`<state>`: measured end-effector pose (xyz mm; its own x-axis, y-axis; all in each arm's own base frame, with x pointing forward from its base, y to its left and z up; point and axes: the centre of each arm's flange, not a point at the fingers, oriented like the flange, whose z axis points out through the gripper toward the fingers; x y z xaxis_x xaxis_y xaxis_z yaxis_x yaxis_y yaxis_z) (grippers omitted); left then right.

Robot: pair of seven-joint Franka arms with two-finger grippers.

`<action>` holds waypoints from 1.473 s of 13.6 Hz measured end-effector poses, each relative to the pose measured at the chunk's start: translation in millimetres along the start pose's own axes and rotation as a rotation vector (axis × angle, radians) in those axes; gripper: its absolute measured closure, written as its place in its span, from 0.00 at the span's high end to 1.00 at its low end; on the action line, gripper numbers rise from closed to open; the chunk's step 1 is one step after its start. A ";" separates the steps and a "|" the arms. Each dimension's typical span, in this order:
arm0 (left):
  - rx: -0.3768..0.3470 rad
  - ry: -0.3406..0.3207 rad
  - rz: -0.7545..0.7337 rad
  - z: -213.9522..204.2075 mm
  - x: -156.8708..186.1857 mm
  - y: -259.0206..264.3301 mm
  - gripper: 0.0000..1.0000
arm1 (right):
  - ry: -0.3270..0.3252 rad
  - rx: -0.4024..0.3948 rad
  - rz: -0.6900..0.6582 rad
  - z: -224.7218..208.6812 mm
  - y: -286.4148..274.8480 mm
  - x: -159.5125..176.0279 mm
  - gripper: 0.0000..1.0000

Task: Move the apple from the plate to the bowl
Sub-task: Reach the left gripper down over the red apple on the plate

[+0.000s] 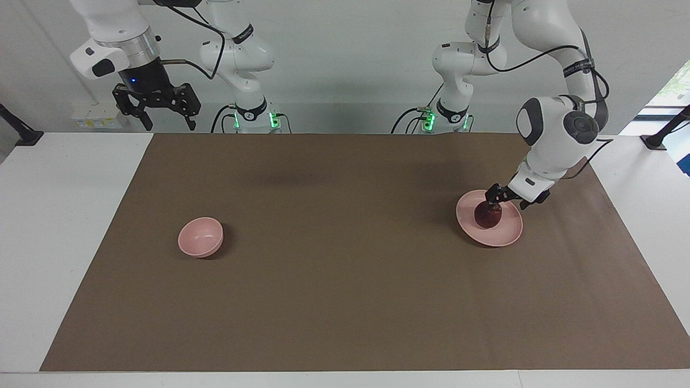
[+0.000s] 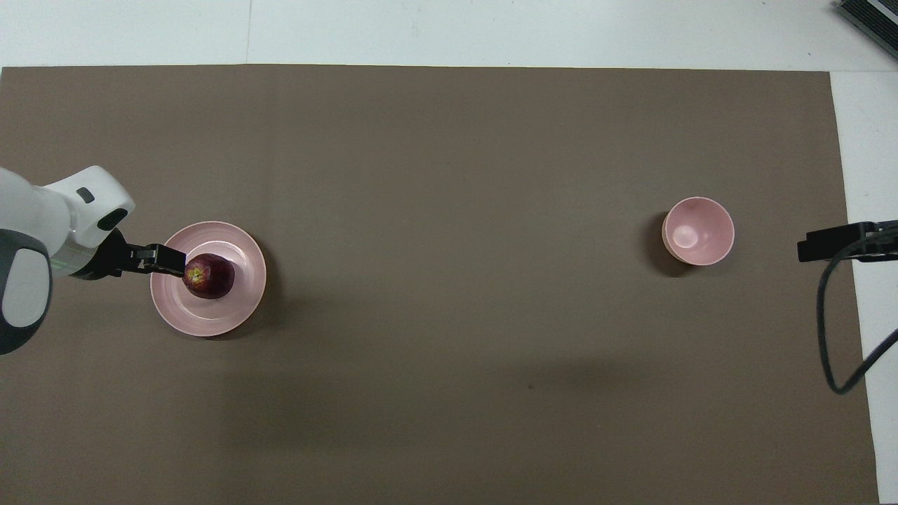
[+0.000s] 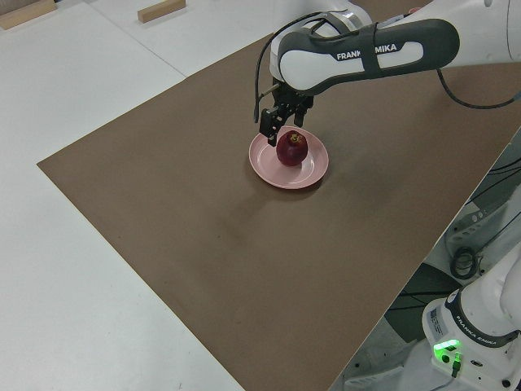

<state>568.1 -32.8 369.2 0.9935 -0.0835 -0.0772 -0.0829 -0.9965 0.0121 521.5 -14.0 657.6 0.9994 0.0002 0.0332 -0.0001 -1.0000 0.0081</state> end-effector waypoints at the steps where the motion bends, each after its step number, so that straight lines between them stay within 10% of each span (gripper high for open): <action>1: 0.002 0.007 -0.006 10.6 2.8 2.3 1.00 | 0.000 0.000 0.000 0.0 0.0 0.0 1.00; 11: 0.003 -0.018 -0.034 41.6 -15.6 9.1 1.00 | 0.000 0.000 0.000 0.0 0.0 0.0 1.00; 15: 0.003 -0.028 -0.112 37.4 -17.8 14.7 0.77 | 0.000 0.000 0.000 0.0 0.0 0.0 1.00; 20: 0.012 -0.171 -0.138 2.7 -9.5 16.9 0.76 | 0.000 0.000 0.000 0.0 0.0 0.0 1.00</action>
<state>557.0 -48.9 367.5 0.9680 0.0551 -0.2450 0.0512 -0.9984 -0.0220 521.5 -14.0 657.6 0.9994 0.0002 0.0332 -0.0001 -1.0000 0.0081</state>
